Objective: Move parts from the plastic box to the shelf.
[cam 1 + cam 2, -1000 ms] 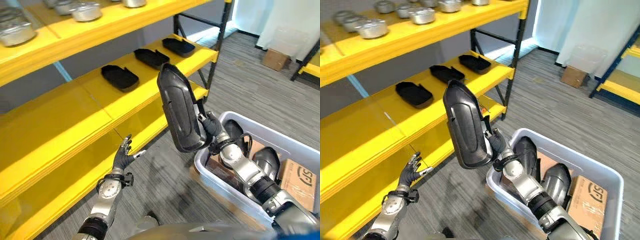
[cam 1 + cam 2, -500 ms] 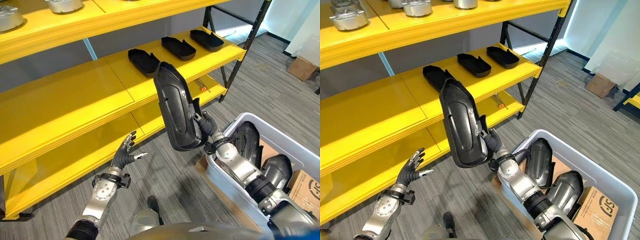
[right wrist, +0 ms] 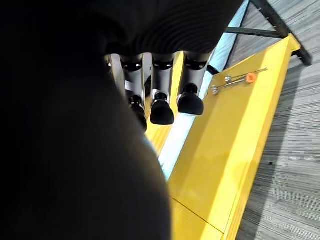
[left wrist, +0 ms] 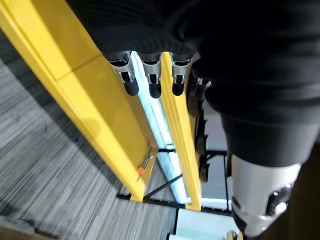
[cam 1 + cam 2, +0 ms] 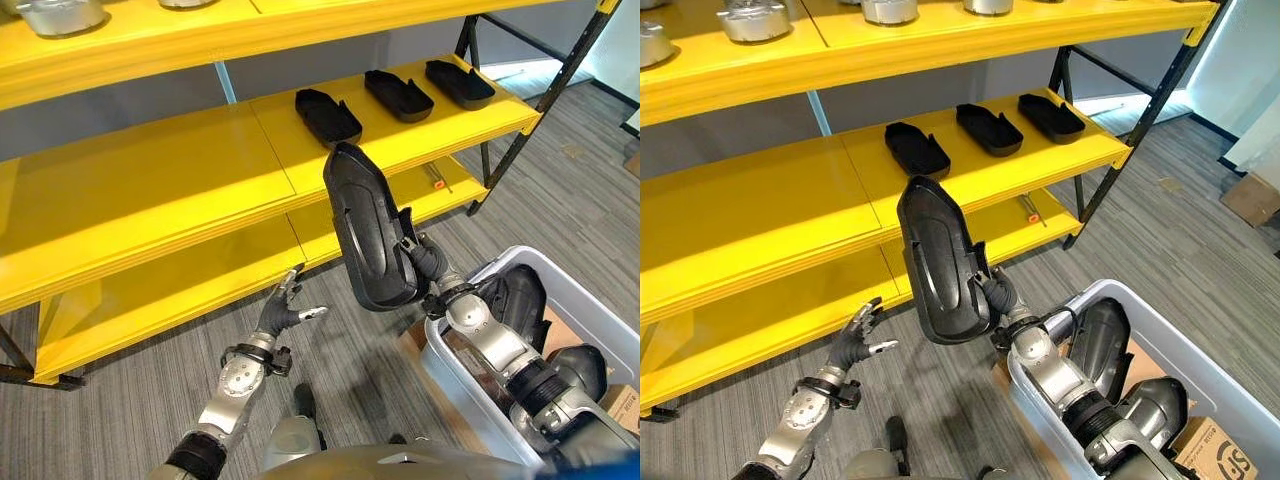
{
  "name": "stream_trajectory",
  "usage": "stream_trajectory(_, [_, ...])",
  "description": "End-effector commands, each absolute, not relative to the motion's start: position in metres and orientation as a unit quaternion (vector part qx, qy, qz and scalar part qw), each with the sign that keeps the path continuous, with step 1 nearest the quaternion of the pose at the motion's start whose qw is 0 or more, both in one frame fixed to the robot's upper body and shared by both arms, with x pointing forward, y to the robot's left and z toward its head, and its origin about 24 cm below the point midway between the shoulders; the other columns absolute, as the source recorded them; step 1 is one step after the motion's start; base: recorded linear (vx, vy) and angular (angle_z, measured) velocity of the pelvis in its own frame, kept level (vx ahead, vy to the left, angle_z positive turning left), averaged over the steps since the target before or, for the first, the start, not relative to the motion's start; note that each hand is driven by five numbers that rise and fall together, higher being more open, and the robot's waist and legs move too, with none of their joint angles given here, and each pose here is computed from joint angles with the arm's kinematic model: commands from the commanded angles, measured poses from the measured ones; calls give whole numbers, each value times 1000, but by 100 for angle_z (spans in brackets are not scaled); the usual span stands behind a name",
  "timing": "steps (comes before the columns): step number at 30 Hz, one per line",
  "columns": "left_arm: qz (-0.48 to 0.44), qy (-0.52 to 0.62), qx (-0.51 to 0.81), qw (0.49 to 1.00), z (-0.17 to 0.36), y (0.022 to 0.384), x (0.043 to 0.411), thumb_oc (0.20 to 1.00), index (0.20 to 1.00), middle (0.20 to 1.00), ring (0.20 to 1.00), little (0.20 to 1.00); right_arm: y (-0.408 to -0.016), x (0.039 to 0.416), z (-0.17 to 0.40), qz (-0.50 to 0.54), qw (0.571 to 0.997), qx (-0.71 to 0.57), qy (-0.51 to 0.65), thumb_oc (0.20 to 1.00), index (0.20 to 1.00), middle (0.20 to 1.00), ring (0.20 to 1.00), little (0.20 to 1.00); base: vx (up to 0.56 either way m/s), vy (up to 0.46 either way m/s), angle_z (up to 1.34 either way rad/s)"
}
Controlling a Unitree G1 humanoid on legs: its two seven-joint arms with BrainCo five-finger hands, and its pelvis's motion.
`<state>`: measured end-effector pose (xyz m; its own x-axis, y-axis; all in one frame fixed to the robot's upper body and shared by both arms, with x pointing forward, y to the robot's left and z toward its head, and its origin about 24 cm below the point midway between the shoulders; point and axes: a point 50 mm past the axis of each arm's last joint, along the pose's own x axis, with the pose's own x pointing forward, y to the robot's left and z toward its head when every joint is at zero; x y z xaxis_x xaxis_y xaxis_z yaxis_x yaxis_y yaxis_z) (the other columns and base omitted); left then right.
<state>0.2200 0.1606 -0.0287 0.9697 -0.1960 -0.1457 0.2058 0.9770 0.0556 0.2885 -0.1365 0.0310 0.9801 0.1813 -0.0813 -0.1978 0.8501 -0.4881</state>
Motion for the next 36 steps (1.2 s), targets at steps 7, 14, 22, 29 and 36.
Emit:
stream_trajectory(7, [-134,39,54,989,-13,159,236,1000,1000,1000,1000,1000,-117,296,71,118,967,-200,-103,200,200,200,200,200,174,-104,82])
stream_trajectory(14, [-135,45,58,988,-15,163,232,1000,1000,1000,1000,1000,-111,298,73,131,964,-204,-108,200,200,200,200,200,186,-72,13])
stream_trajectory(22, [-133,37,49,989,-8,155,245,1000,1000,1000,1000,1000,-112,308,84,136,960,-215,-112,200,200,200,200,200,160,-63,12])
stream_trajectory(29, [-138,51,52,988,-20,154,235,1000,1000,1000,1000,1000,-108,307,80,139,959,-225,-100,200,200,200,200,200,160,247,16])
stream_trajectory(36, [-131,55,50,989,-24,159,224,1000,1000,1000,1000,1000,-121,301,75,133,958,-238,-91,200,200,200,200,200,163,441,12])
